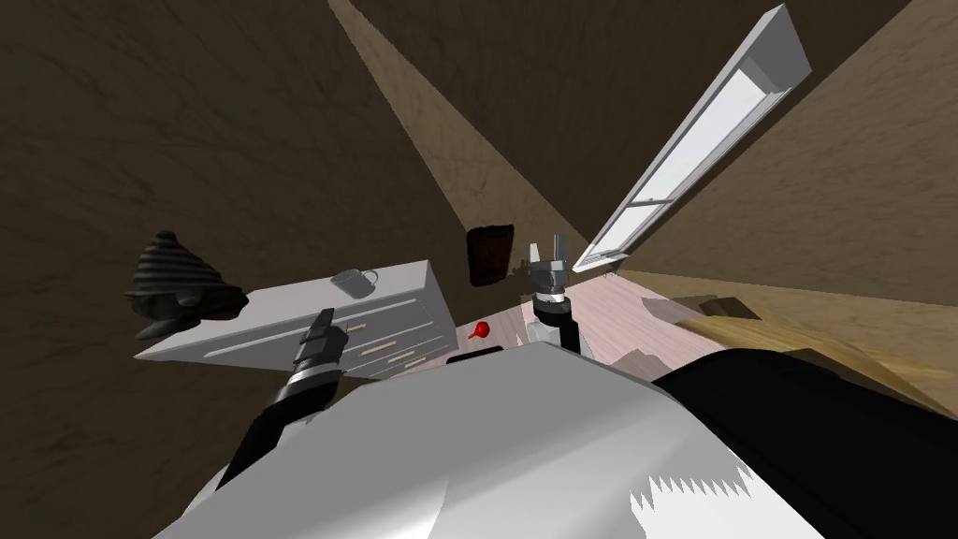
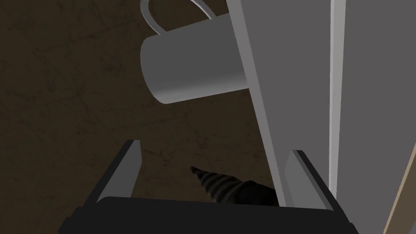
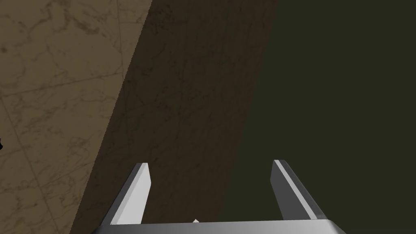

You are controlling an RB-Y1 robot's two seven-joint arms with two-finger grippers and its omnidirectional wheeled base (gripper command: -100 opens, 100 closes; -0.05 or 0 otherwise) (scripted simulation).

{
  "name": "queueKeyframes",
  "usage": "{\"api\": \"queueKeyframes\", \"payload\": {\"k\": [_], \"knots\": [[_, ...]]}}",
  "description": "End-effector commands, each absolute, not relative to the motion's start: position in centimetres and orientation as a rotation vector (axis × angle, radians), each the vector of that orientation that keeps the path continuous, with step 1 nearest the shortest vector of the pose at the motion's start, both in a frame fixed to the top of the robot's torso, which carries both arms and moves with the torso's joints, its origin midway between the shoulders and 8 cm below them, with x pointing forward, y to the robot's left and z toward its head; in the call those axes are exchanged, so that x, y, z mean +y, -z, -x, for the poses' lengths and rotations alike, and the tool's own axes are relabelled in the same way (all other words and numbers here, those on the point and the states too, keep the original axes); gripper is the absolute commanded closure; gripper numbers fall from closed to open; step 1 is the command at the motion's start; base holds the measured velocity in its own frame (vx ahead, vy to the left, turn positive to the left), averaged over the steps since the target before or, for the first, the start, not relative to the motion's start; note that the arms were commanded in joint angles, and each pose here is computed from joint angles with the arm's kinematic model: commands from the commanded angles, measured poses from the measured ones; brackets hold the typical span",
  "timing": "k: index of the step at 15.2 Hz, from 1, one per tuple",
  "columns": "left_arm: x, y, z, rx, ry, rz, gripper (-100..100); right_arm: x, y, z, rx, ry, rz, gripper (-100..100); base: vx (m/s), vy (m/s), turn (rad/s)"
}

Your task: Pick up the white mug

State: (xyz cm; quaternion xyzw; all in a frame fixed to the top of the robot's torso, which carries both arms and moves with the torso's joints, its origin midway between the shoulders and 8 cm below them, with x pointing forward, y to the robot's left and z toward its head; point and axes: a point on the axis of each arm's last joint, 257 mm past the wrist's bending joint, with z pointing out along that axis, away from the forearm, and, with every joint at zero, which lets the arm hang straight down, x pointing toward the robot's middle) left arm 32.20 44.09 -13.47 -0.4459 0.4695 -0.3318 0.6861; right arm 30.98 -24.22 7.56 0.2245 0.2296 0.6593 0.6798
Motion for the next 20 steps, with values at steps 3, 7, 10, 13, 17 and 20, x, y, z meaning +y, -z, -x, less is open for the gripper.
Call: {"api": "queueKeyframes", "payload": {"k": [3,7,10,13,17,20], "knots": [[47.7,15.4,-30.0,1.087,0.669,1.088,-100,-24.2,-7.6,-31.0,0.516,-1.48,-0.504,0,0.033,-0.04,-0.054],[53.0,17.3,-26.1,1.135,0.547,1.199,-100,-24.2,-7.6,-31.0,0.516,-1.48,-0.504,0,0.03,-0.049,-0.087],[55.7,18.1,-23.8,1.153,0.487,1.27,-100,-24.2,-7.6,-31.0,0.516,-1.48,-0.504,0,0.028,-0.039,-0.058],[58.2,18.6,-21.4,1.173,0.42,1.331,-100,-24.2,-7.6,-31.0,0.516,-1.48,-0.504,0,0.033,-0.031,-0.066],[60.6,18.8,-19.0,1.18,0.368,1.399,-100,-24.2,-7.6,-31.0,0.516,-1.48,-0.504,0,0.029,-0.033,-0.055],[62.8,18.7,-16.4,1.19,0.308,1.459,-100,-24.2,-7.6,-31.0,0.516,-1.48,-0.504,0,0.035,-0.033,-0.07]]}}
